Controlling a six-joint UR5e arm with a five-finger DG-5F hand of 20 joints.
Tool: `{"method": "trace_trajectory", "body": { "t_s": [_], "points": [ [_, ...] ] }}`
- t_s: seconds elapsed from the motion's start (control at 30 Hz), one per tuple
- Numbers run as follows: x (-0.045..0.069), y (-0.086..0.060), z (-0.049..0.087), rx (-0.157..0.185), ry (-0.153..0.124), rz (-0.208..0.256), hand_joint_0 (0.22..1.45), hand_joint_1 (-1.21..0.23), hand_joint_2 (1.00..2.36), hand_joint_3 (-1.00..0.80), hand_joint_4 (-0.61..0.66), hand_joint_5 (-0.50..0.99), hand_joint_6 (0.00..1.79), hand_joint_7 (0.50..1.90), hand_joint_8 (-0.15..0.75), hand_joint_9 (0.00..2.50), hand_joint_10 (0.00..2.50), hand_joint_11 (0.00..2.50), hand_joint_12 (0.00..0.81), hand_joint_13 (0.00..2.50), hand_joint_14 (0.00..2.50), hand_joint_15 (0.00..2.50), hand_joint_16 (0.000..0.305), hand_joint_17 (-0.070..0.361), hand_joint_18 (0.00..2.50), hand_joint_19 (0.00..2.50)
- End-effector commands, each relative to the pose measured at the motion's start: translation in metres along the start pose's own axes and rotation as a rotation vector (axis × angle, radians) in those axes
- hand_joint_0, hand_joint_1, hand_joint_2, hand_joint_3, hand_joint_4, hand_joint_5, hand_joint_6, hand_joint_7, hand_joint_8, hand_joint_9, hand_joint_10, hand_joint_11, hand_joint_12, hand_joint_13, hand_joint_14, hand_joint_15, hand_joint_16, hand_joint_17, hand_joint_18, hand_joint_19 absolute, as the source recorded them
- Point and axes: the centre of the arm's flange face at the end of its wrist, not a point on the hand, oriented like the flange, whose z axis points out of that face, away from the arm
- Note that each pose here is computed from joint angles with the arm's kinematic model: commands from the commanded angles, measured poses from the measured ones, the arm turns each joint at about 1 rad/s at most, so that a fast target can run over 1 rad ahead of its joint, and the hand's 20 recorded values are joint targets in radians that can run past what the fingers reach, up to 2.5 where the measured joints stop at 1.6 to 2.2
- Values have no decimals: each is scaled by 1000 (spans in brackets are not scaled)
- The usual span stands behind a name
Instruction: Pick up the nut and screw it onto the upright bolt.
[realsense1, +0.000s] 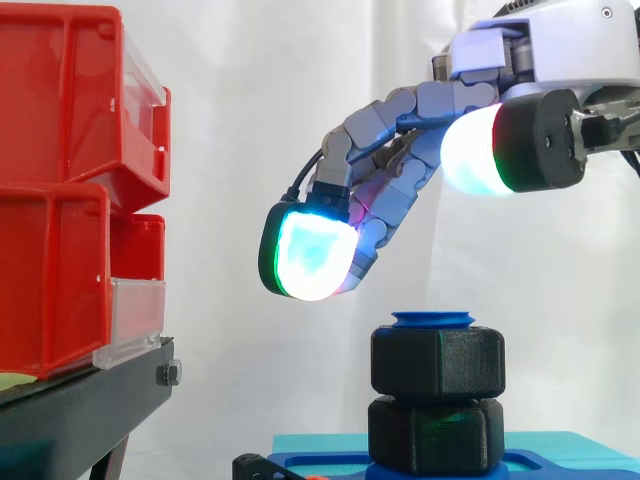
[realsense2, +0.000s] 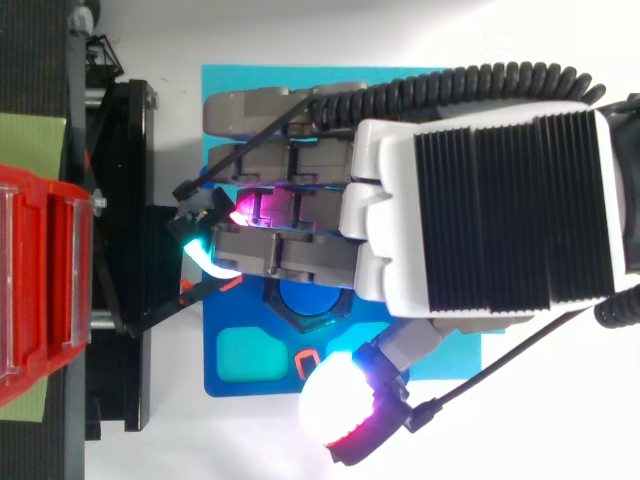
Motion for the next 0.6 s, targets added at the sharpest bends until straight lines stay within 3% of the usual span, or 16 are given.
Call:
{"method": "trace_trajectory", "body": {
  "t_s": [0.0,0.57],
  "points": [
    [0,1,0,0,1,0,503,-153,1000,-500,224,-62,503,764,199,716,0,0,239,568,0,0,25,56,218,0],
    [19,2,-4,-4,39,5,509,-158,1000,-500,249,-56,504,873,216,725,0,0,236,606,0,0,24,53,252,0]
  ]
}}
